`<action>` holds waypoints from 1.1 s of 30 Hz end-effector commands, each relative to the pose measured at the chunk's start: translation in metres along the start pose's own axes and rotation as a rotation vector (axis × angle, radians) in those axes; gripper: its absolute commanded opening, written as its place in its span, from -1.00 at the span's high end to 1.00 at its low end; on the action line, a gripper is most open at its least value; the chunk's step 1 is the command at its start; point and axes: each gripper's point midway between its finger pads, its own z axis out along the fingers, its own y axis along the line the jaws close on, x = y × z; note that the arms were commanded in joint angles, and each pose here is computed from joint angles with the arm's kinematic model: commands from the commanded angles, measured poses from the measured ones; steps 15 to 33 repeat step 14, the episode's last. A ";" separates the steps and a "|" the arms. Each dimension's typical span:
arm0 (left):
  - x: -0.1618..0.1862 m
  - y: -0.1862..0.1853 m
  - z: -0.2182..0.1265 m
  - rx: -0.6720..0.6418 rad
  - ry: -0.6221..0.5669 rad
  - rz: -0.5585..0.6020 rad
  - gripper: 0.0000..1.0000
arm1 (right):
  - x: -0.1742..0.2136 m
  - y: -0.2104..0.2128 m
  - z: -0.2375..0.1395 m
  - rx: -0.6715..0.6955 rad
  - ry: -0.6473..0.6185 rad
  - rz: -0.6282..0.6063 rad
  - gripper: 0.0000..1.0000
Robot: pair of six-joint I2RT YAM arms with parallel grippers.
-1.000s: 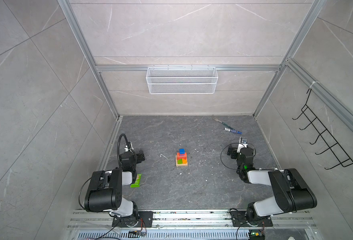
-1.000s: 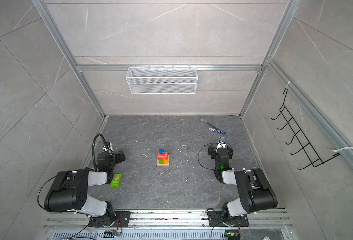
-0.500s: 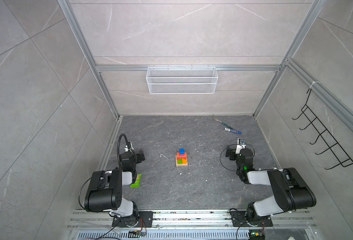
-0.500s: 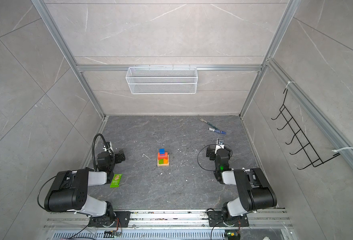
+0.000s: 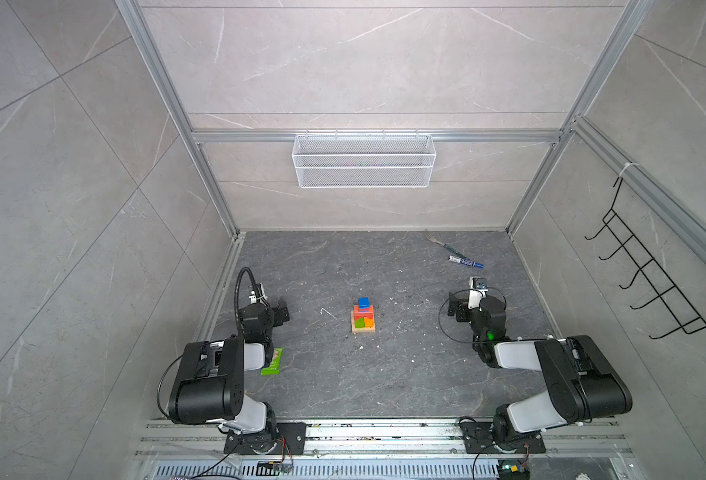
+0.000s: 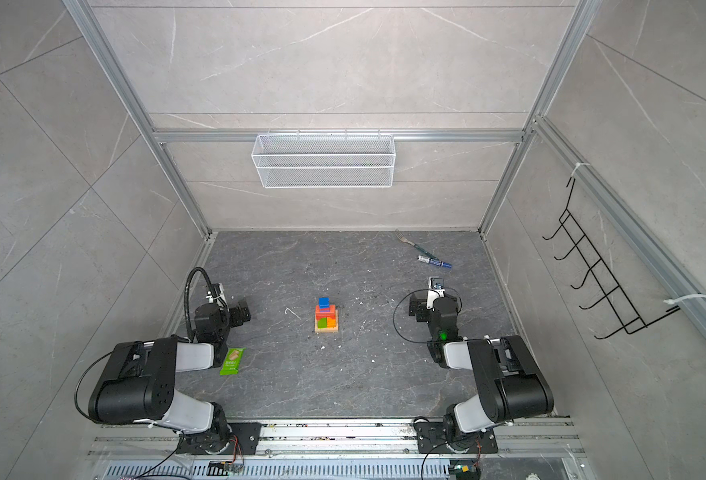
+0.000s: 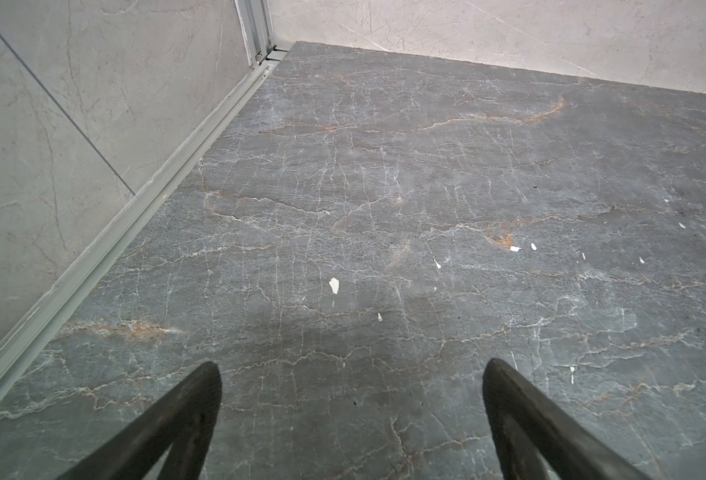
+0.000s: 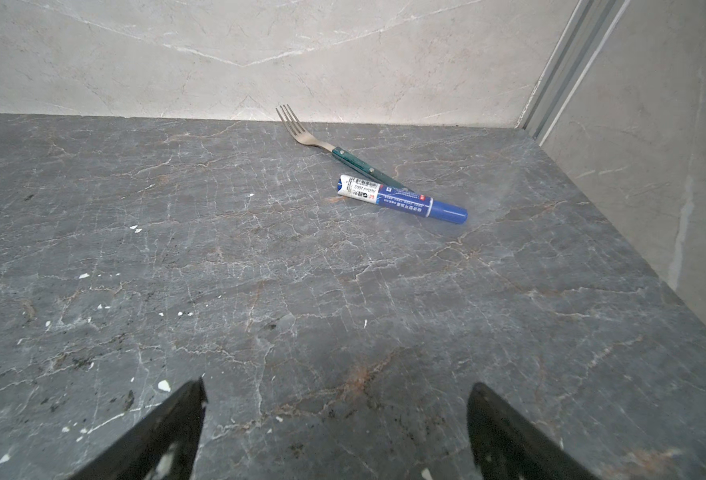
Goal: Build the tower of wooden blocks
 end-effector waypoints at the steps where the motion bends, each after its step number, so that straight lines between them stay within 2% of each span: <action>1: -0.016 0.002 -0.001 -0.009 -0.063 -0.018 -1.00 | -0.002 0.001 0.003 -0.008 0.004 -0.009 -0.98; 33: -0.017 0.002 -0.001 -0.010 -0.064 -0.019 -1.00 | -0.002 0.003 0.004 -0.035 0.008 -0.010 -0.99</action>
